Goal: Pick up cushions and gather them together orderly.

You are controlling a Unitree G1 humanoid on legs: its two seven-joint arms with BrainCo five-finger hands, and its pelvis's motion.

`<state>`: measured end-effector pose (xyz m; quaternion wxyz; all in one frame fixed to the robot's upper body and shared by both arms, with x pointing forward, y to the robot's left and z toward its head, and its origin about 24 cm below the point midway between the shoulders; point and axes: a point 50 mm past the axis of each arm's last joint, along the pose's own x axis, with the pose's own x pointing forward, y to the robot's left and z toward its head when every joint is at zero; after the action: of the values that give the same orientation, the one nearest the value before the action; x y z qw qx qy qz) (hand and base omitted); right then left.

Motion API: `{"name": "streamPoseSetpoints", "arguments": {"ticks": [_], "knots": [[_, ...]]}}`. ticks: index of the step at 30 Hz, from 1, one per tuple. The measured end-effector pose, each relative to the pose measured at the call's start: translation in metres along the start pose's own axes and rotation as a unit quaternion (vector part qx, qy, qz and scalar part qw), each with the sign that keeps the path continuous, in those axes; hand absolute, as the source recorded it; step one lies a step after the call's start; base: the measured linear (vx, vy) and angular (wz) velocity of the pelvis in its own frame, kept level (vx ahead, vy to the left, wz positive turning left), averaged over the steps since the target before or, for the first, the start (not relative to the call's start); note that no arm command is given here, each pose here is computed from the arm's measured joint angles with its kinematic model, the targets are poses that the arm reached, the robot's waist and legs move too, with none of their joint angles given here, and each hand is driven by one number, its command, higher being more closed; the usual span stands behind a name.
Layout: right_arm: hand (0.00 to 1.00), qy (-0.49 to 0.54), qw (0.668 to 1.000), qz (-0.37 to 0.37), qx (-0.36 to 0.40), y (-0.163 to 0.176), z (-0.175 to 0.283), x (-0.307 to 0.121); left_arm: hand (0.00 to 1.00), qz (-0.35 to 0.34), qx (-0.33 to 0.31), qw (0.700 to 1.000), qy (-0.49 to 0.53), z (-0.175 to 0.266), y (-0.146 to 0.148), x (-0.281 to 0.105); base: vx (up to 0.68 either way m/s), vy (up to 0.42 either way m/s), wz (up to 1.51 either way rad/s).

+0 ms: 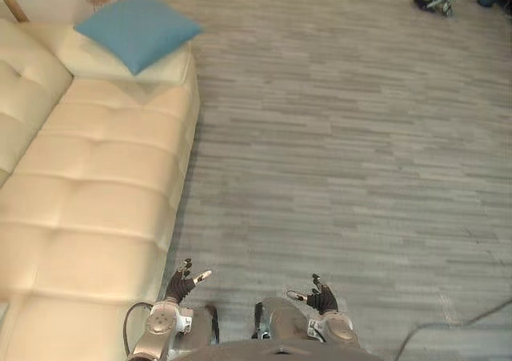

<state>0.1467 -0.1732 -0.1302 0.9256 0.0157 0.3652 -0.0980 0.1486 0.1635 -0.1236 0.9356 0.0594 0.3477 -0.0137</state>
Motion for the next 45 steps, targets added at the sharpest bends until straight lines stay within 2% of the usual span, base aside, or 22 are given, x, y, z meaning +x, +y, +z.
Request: {"name": "streamPoseSetpoints", "arguments": {"ticks": [5, 8, 11, 14, 25, 33, 37, 45], "knots": [[0.00, -0.032, 0.999, -0.002, -0.016, -0.011, 0.020, 0.007, 0.00, -0.009, -0.016, 1.000, -0.005, 0.005, -0.010, 0.003, 0.55, -0.094, 0.27], [0.00, -0.022, 1.000, -0.011, -0.015, -0.018, 0.013, 0.004, 0.00, -0.010, -0.020, 1.000, 0.002, 0.001, -0.012, 0.001, 0.72, -0.235, 0.58], [0.00, -0.046, 0.999, -0.013, -0.015, -0.020, 0.031, 0.011, 0.00, -0.024, -0.037, 0.999, 0.012, 0.002, -0.029, 0.005, 0.66, -0.241, 0.22], [0.00, -0.038, 0.999, -0.010, -0.014, -0.017, 0.024, 0.008, 0.00, -0.033, -0.049, 0.998, 0.018, 0.000, -0.039, 0.005, 0.71, -0.234, 0.09], [0.00, -0.028, 0.999, -0.037, 0.004, -0.026, 0.016, 0.005, 0.00, -0.035, -0.051, 0.998, -0.013, 0.009, -0.039, 0.002, 0.40, 0.060, 0.07], [0.00, -0.018, 1.000, -0.009, 0.023, -0.001, 0.008, 0.001, 0.00, -0.026, -0.019, 0.999, -0.005, 0.006, -0.023, 0.004, 0.51, 0.227, -0.18], [0.00, -0.012, 1.000, 0.009, 0.005, 0.006, 0.002, -0.003, 0.00, -0.026, -0.011, 1.000, 0.013, -0.003, -0.021, 0.001, 0.49, 0.117, -0.12], [0.00, -0.019, 1.000, 0.000, -0.008, -0.008, 0.009, 0.002, 0.00, -0.013, -0.031, 0.999, 0.017, -0.003, -0.018, 0.002, 0.50, -0.114, 0.76]]}}
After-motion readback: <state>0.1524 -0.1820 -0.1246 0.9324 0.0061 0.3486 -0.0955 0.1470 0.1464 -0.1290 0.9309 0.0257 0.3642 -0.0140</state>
